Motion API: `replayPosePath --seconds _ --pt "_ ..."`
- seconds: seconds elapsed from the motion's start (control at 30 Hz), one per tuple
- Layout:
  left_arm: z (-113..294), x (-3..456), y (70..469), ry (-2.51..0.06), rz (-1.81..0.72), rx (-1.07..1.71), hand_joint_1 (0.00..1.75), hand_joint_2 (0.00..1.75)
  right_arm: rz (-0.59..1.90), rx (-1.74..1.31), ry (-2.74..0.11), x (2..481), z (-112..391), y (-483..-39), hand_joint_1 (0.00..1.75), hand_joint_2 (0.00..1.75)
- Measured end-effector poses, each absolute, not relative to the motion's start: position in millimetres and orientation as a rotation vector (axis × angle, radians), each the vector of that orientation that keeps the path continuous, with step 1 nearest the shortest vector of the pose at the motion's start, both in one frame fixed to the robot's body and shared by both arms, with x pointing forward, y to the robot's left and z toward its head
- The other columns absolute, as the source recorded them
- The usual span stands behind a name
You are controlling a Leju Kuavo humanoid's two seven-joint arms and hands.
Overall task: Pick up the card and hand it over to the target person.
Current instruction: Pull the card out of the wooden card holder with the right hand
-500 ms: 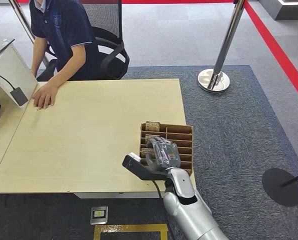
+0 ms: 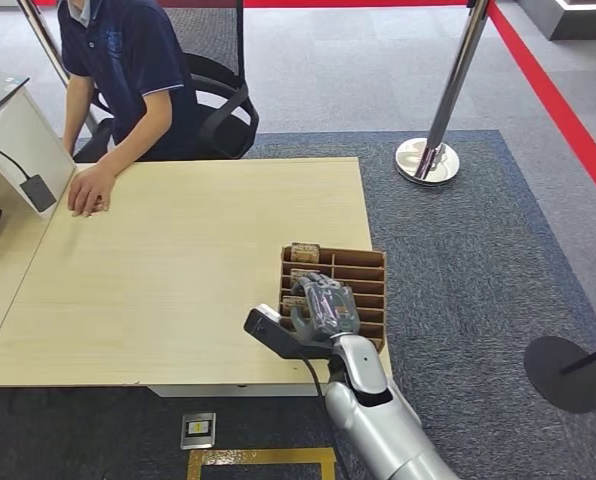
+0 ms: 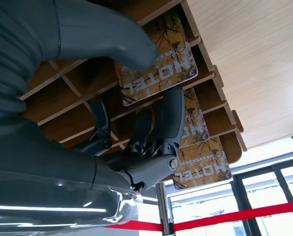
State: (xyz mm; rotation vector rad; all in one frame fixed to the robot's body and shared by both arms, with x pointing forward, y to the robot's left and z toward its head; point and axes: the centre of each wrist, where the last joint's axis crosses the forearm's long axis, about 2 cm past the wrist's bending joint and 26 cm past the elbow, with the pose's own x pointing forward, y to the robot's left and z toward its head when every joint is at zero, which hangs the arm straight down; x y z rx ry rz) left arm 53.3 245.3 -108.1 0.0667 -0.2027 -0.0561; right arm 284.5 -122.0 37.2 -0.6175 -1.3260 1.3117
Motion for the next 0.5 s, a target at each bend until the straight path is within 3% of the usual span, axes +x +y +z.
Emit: replayPosePath --seconds 0.2,0.23,0.3,0.37,0.5 --pt "-108.2 53.1 245.3 -0.205 -0.055 0.068 0.0 0.0 1.316 -0.612 -1.31 283.8 35.0 -122.5 0.99 1.75" --pt "-108.2 53.2 245.3 -0.205 -0.054 0.068 0.0 0.0 1.317 -0.612 -1.308 284.1 35.0 -122.4 1.09 1.75" --pt "-108.2 53.2 245.3 -0.204 -0.053 0.069 0.0 0.0 1.317 -0.61 -1.306 284.8 35.0 -122.3 1.48 1.75" --pt "-108.1 53.2 245.3 -0.203 -0.052 0.069 0.0 0.0 1.318 -0.609 -1.306 285.3 34.9 -122.4 1.75 1.75" --pt "-108.2 53.2 245.3 -0.203 -0.049 0.07 0.0 0.0 1.32 -0.604 -1.318 285.6 34.8 -122.3 1.75 1.75"
